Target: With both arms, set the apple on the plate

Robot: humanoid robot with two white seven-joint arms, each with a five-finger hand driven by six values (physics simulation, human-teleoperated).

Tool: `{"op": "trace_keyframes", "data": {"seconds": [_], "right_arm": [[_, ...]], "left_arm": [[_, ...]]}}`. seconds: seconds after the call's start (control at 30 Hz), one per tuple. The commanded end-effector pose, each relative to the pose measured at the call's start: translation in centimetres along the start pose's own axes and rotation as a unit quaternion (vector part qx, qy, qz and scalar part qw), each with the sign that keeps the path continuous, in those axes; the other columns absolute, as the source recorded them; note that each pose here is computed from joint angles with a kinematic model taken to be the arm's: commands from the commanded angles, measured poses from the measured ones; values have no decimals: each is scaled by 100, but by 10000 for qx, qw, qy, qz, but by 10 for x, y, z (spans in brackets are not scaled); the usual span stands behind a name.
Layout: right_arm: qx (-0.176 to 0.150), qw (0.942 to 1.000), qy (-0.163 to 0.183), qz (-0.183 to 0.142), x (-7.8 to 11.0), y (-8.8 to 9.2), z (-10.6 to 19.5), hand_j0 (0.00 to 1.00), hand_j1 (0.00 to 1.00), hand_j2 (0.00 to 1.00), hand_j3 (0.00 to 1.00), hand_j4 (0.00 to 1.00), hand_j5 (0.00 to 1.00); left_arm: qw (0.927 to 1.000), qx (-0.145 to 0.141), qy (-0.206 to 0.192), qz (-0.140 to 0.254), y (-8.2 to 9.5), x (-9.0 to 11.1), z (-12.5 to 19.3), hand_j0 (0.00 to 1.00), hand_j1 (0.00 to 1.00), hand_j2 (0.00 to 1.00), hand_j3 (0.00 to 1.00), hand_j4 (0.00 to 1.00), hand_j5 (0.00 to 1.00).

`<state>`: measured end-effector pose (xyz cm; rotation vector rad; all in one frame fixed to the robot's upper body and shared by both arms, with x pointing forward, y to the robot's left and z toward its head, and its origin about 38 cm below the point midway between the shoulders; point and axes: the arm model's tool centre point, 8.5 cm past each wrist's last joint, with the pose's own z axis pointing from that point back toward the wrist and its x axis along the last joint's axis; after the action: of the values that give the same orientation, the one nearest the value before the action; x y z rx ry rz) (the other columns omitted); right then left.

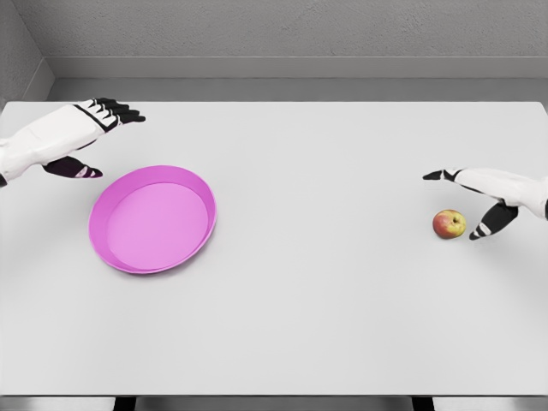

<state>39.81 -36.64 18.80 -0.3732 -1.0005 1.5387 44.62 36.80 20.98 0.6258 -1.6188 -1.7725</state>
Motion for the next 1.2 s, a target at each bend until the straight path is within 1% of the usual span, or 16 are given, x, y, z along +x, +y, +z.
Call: {"op": "trace_keyframes", "data": {"seconds": [0.0,0.07,0.1,0.17,0.4,0.43,0.47,0.53,0.57,0.83,0.97,1.17], "right_arm": [[168,9998,33,-61,-1,12,-7,100,100,100,100,100,100],[193,9998,64,-79,-2,14,-8,100,100,100,100,100,100],[211,9996,135,-128,-8,15,-9,100,100,100,100,100,100],[201,9992,273,-206,-12,15,-9,100,100,100,100,100,100],[248,9993,222,-193,-8,19,-12,100,100,100,100,100,100],[247,9993,209,-186,-7,19,-12,94,94,94,94,94,94],[252,9993,229,-166,-8,19,-11,81,81,81,81,81,81],[251,9993,215,-158,-8,19,-11,65,65,65,65,65,65],[250,9993,209,-155,-7,19,-11,60,60,60,60,60,60],[252,9995,173,-125,-4,19,-11,46,46,46,46,46,46],[242,9996,143,-96,-2,18,-11,46,46,46,46,46,46],[87,9999,109,3,2,4,-6,46,46,46,46,46,46]], "left_arm": [[10000,9,4,28,0,0,0,100,100,100,100,100,100],[10000,9,4,28,0,0,0,100,100,100,100,100,100],[10000,22,12,23,1,-1,1,100,100,100,100,100,100],[10000,20,14,21,1,-1,1,100,100,100,100,100,100],[10000,-34,20,25,0,-2,0,100,100,100,100,100,100],[10000,-49,9,7,1,-3,-2,100,100,100,100,100,100],[10000,-51,4,5,1,-2,-3,100,100,100,100,100,100],[10000,-61,30,15,0,-4,-2,100,100,100,100,100,100],[10000,-63,37,17,0,-4,-2,100,100,100,100,100,100],[10000,-68,51,20,-1,-5,-2,100,100,100,100,100,100],[10000,-61,54,19,0,-5,-2,100,100,100,100,100,100],[10000,-31,65,-15,4,-6,0,100,100,100,100,100,100]]}}
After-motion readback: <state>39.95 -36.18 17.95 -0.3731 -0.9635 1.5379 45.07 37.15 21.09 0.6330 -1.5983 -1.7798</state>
